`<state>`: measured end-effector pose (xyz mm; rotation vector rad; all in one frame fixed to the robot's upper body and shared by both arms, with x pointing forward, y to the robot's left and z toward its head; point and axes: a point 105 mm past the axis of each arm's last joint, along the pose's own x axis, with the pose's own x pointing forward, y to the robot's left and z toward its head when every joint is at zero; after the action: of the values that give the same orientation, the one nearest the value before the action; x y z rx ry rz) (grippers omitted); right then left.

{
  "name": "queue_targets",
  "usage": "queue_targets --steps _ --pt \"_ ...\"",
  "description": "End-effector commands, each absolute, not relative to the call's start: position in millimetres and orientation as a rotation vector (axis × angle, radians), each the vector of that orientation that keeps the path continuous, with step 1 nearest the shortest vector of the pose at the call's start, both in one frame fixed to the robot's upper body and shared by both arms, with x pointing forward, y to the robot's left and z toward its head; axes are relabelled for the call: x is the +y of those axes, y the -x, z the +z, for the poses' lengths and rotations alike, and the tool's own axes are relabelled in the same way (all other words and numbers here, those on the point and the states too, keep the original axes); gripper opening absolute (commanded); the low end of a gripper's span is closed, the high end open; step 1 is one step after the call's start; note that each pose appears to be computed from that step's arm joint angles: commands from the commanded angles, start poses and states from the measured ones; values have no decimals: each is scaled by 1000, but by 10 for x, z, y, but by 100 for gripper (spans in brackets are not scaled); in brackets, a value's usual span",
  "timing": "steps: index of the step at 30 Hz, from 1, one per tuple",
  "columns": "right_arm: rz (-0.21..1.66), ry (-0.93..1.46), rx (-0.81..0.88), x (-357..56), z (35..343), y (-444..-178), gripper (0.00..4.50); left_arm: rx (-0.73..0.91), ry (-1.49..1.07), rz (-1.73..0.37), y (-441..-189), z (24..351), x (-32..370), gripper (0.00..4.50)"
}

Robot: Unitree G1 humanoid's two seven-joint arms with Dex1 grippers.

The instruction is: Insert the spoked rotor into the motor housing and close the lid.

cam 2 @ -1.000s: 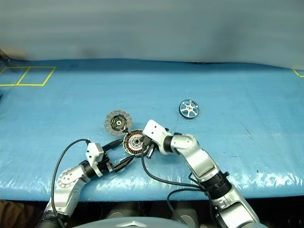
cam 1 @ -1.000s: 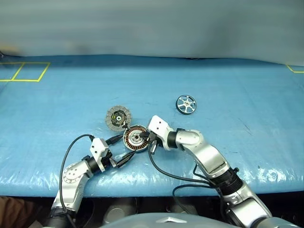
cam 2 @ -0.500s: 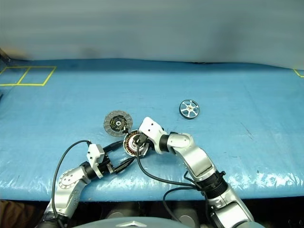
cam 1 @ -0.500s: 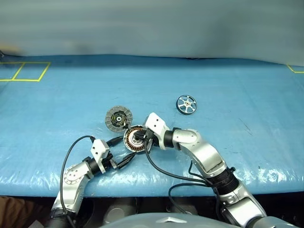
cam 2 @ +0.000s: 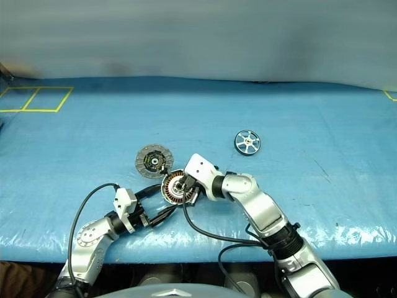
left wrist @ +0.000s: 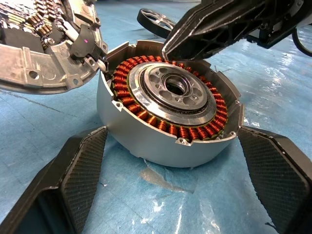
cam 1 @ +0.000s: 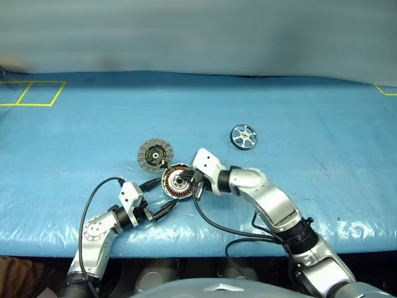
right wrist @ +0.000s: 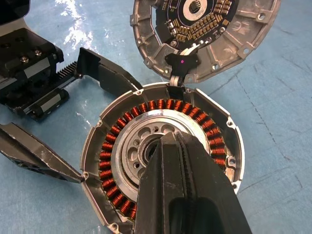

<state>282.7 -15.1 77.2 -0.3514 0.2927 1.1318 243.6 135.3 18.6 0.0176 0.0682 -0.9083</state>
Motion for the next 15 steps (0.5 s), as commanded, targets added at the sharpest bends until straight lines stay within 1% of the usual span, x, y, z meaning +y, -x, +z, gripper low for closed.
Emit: queue_targets --steps 1,7,15 --pt "1141 352 258 -132 849 -2807 2 90 -17 -915 -2401 141 1322 450" --pt "1137 352 256 -150 867 -2822 2 30 18 -887 -2436 276 1381 450" --pt "1119 354 273 -194 819 -2857 2 29 7 -884 -2457 284 1395 450"
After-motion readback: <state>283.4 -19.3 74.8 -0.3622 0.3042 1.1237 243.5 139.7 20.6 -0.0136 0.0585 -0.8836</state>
